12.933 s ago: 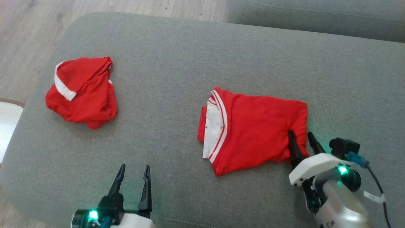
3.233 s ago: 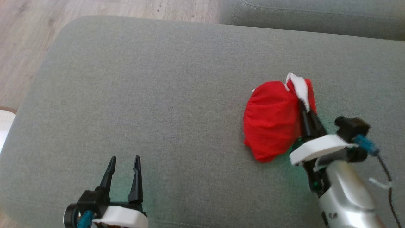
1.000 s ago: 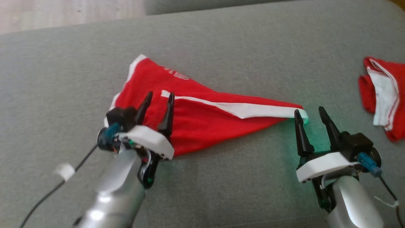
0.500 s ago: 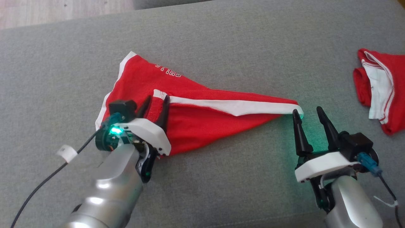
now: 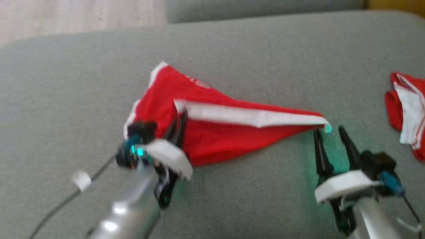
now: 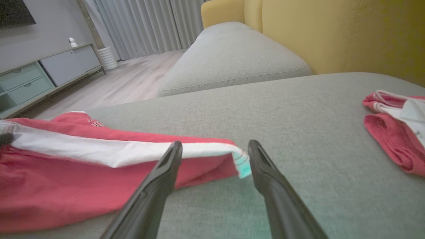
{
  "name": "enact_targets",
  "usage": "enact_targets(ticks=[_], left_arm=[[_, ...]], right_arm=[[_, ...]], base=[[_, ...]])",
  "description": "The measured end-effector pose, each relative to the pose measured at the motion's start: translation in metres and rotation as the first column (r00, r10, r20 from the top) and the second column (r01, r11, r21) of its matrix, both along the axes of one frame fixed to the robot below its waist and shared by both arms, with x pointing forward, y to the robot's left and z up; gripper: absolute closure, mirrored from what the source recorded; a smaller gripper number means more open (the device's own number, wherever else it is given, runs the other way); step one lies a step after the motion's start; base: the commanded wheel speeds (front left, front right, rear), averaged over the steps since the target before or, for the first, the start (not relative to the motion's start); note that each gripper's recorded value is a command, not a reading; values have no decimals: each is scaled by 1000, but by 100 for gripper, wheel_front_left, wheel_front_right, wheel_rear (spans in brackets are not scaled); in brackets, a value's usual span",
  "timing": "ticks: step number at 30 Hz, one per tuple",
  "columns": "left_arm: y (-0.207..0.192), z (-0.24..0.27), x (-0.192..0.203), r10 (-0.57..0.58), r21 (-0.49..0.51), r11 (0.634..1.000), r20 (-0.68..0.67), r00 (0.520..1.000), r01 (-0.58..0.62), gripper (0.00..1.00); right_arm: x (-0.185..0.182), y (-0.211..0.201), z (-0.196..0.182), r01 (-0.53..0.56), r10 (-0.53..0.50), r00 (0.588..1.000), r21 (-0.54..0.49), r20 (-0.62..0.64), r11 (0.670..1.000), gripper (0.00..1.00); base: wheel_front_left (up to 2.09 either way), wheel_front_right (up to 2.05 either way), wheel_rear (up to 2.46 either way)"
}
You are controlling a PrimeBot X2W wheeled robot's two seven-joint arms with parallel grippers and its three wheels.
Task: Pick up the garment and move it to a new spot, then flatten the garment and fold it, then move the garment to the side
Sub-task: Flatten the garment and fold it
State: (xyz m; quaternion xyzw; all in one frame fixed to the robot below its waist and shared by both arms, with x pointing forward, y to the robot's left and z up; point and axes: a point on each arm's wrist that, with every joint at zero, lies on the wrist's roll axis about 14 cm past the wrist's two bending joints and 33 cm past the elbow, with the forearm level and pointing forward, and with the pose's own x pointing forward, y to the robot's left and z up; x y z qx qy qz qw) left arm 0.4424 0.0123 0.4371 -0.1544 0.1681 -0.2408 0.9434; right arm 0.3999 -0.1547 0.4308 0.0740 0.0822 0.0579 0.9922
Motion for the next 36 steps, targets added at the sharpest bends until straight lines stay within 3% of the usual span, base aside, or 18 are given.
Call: enact_targets(ticks=[9,17,18,19,20,21,30,36], left_arm=[[40,-43,-77,118,3,993,-135,984,-119,100],[70,-44,-88,228,-10,973,-125,966,-231,100],[70,-43,-90,226,-7,974,-116,967,-228,91],[71,-43,-91,230,-7,973,-112,967,-232,66],[73,-43,-93,234,-4,972,-108,966,-235,20],[73,-44,-95,232,4,973,-104,967,-232,0],[92,-28,-93,311,14,951,-19,950,-310,0],[101,-45,-114,335,38,942,-55,940,-334,0]], right_arm=[[-27,24,-3,-54,55,998,48,-21,997,0],[-40,24,-4,-54,56,998,53,-25,997,0],[-43,24,-6,-53,55,998,53,-30,997,0],[-44,23,-7,-52,54,998,53,-34,997,0],[-45,23,-7,-51,53,998,53,-33,997,0],[-45,23,-6,-52,54,998,52,-32,997,0],[-53,38,-27,-100,104,989,46,-103,994,0],[-58,44,-46,-124,129,977,41,-168,991,0]], base=[[0,0,0],[0,0,0],[0,0,0],[0,0,0],[0,0,0],[0,0,0],[0,0,0],[0,0,0]])
